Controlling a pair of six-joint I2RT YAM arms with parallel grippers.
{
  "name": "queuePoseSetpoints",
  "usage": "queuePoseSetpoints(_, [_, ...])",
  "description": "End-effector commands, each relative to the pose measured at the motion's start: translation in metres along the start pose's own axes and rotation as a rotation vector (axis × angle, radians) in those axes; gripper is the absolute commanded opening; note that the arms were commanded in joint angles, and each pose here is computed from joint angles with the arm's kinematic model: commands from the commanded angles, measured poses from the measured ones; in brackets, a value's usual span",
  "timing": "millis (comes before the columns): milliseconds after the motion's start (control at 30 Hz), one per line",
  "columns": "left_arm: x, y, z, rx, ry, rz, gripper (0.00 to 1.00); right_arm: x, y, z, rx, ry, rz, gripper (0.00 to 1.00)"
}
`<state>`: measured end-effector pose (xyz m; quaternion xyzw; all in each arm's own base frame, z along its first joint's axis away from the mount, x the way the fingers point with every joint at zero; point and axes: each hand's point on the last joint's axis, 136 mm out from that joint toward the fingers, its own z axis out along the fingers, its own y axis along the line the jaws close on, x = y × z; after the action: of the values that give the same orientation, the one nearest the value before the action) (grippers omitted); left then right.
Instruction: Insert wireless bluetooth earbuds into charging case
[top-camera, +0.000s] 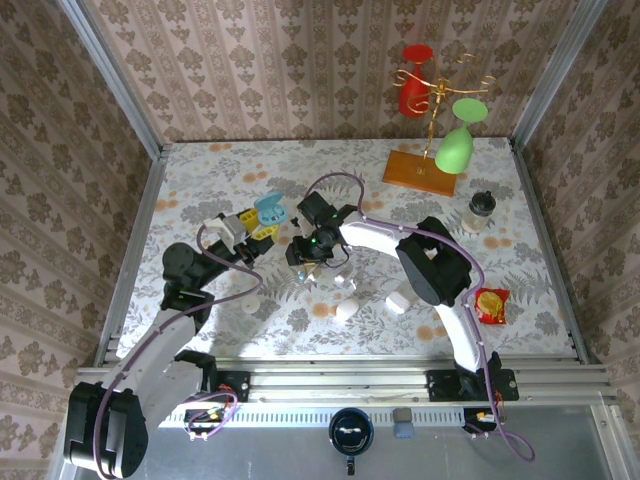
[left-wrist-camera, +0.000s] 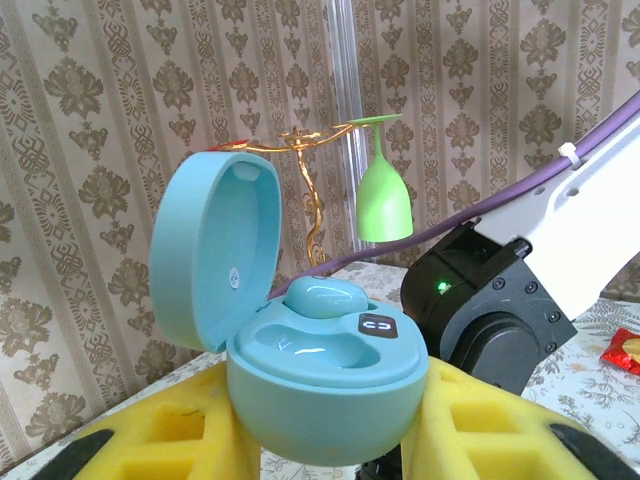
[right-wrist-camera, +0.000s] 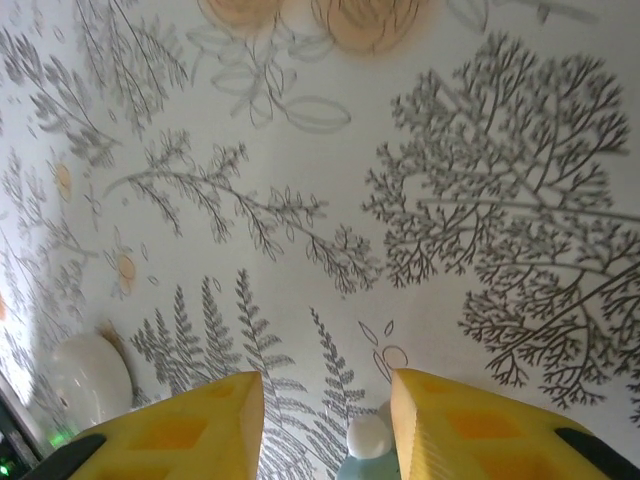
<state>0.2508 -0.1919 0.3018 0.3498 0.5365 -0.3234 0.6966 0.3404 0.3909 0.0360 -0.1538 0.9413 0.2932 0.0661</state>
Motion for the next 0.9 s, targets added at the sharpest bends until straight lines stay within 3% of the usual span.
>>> queuePoseSetpoints(0, [-0.004,0.001,-0.002,-0.007,-0.014,0.039,0.24,0.017,-0.001,0.009,0.007,0.084,-0.046,0.39])
queuePoseSetpoints(233, [-0.001,0.000,-0.003,-0.007,-0.014,0.041,0.24,0.028,-0.010,0.011,0.048,0.139,-0.083,0.31])
queuePoseSetpoints(567, [-0.002,-0.001,-0.002,0.002,-0.019,0.039,0.24,0.026,-0.013,0.006,0.083,0.126,-0.082,0.12])
queuePoseSetpoints(867, [0.001,-0.001,-0.002,-0.007,-0.014,0.033,0.24,-0.004,-0.030,-0.028,0.101,-0.036,0.019,0.11])
